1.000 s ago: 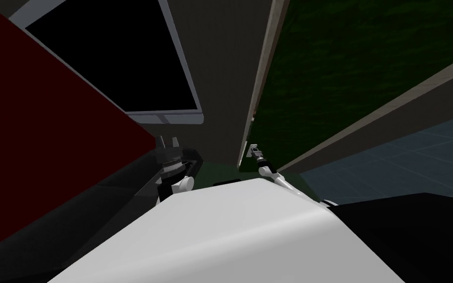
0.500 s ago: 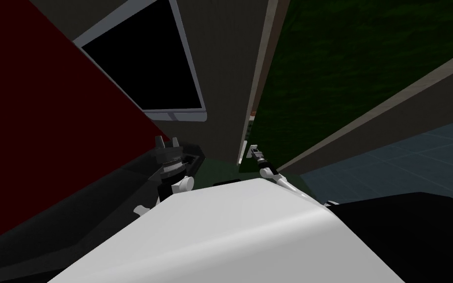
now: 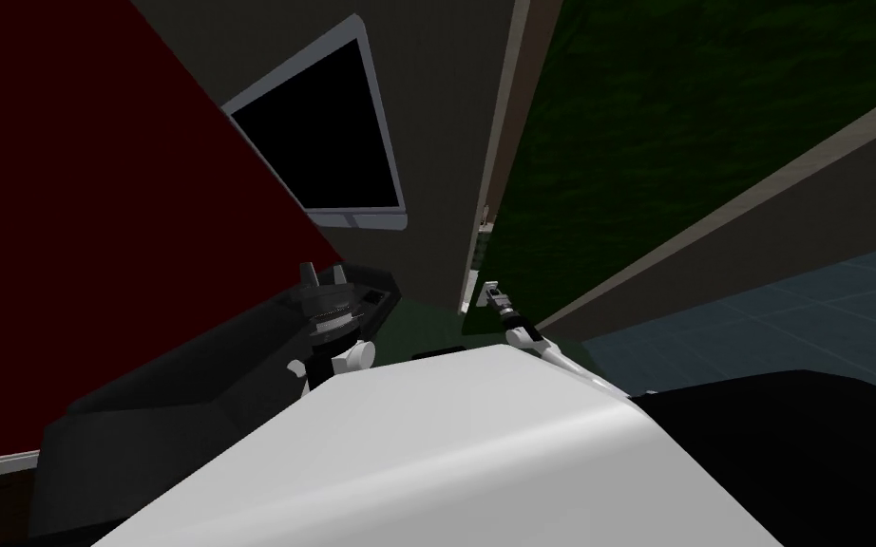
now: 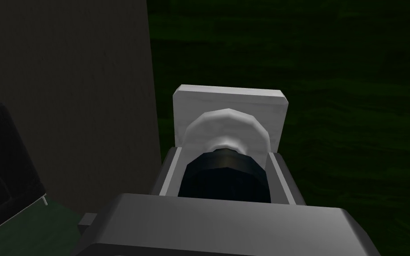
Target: Pull the door open
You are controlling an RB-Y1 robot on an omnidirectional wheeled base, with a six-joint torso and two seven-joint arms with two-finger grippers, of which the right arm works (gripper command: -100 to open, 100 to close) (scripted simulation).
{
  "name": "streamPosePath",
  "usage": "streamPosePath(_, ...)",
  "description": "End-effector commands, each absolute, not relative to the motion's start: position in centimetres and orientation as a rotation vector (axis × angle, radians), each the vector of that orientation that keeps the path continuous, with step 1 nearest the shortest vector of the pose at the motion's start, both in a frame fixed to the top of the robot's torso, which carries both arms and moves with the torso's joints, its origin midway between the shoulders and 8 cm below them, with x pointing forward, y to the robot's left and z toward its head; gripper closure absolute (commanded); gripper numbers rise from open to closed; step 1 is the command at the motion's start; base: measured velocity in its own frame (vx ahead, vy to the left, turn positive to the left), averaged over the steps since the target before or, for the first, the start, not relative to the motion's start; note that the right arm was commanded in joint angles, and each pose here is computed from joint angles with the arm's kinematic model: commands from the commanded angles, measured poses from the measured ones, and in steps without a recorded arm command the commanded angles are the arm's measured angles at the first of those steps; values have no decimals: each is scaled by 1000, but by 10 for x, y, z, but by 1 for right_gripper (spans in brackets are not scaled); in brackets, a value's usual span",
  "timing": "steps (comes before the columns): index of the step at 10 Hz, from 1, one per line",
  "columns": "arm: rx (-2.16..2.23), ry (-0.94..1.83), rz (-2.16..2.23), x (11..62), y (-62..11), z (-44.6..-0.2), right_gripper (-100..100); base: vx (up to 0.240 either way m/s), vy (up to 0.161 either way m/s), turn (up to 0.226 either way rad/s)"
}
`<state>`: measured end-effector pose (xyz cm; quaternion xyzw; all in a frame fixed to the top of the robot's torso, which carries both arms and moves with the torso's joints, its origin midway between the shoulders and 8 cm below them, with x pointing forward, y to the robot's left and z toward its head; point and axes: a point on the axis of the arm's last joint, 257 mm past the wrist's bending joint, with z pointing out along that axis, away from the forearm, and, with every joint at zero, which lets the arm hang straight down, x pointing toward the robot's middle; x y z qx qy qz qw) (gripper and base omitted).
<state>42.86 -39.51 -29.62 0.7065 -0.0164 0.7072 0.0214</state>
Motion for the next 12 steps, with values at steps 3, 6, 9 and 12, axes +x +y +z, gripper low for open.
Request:
streamPosePath(3, 2198, -34, 2205, 425, -392, -294, 100, -221, -69, 118)
streamPosePath(6, 2217, -4, 2216, 415, -390, -297, 100, -214, -77, 146)
streamPosePath(9, 2230, 26, 2232, 406, -389, -296, 100, -251, -94, 185)
streamPosePath(12, 2239, 41, 2234, 402, -389, -297, 100, -181, -74, 106)
